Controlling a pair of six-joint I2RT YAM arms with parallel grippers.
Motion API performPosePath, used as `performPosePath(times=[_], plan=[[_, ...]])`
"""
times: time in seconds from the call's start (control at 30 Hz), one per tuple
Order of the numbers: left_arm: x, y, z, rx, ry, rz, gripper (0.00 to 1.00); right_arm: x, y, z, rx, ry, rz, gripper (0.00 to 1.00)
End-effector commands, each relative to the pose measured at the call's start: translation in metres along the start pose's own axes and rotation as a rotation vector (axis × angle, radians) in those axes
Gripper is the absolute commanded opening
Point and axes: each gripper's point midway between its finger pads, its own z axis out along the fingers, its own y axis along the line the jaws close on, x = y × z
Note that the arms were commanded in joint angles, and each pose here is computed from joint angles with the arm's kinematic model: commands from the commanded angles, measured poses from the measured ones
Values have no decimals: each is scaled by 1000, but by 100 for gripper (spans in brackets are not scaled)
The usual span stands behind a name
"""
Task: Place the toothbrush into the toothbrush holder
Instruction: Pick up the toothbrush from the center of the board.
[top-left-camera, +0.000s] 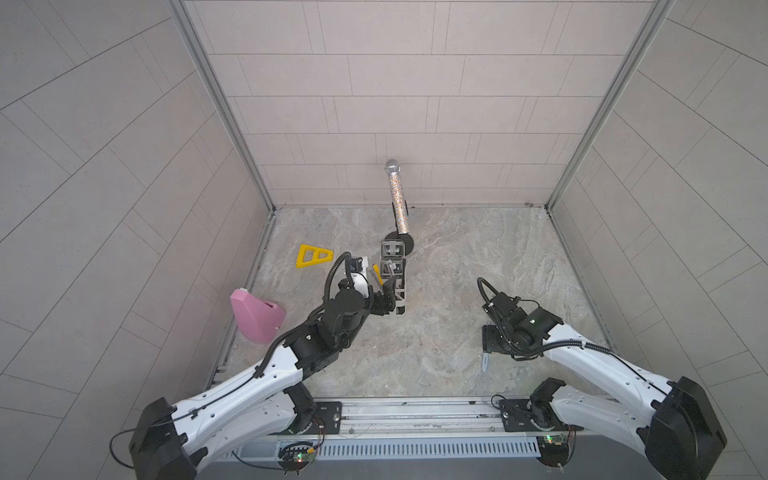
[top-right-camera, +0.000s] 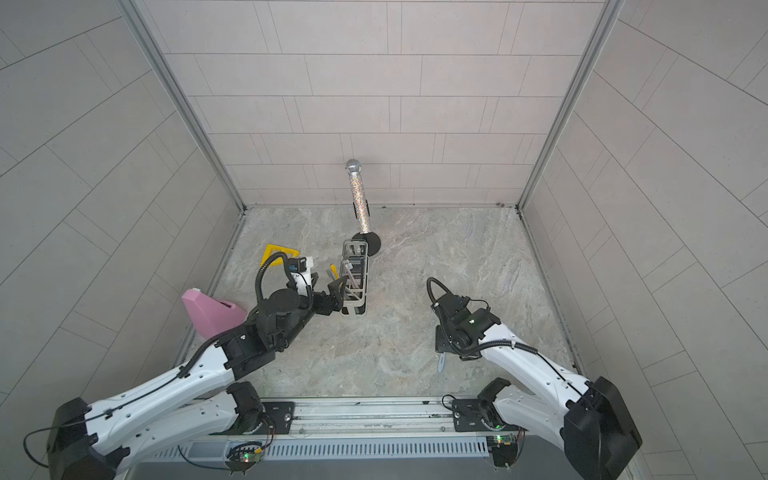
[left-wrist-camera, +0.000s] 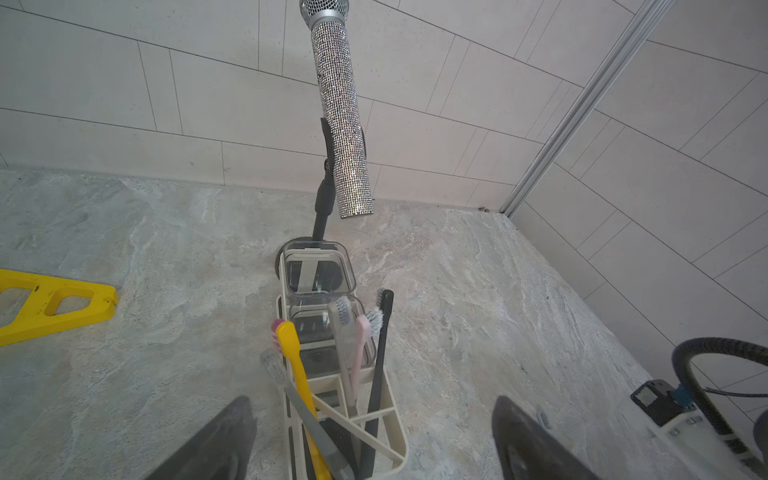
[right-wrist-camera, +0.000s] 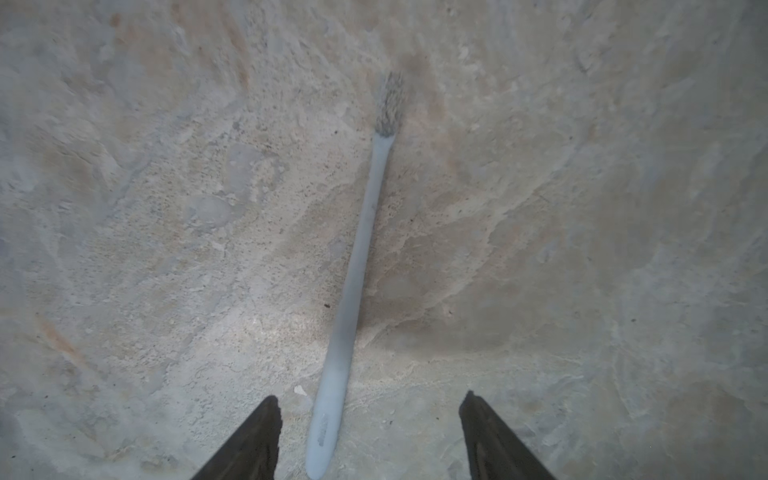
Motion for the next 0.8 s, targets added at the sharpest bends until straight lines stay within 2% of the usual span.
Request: performPosePath(times=[0.0,0.27,0.4,0.5,0.63,0.77], plan=[[6,5,-5,-10,18,-10,92,-5,8,10,-11,12,11,66],[3,12,-14,-31,14,-4,92,4,27,41,-35,136,-22,52],[4,14,-16,-37,21,2,92,2,43,47,-101,146,-16,29],[5,15,-16,-41,27,5,92,-1,56,47,-160,144,-29,18],[4,8,-14,-12,39,3,93,-1,74,42,-245,137,-82,13],[1,-12,-9,58,73,-14,93,-1,88,34,-293,106,-133,13]])
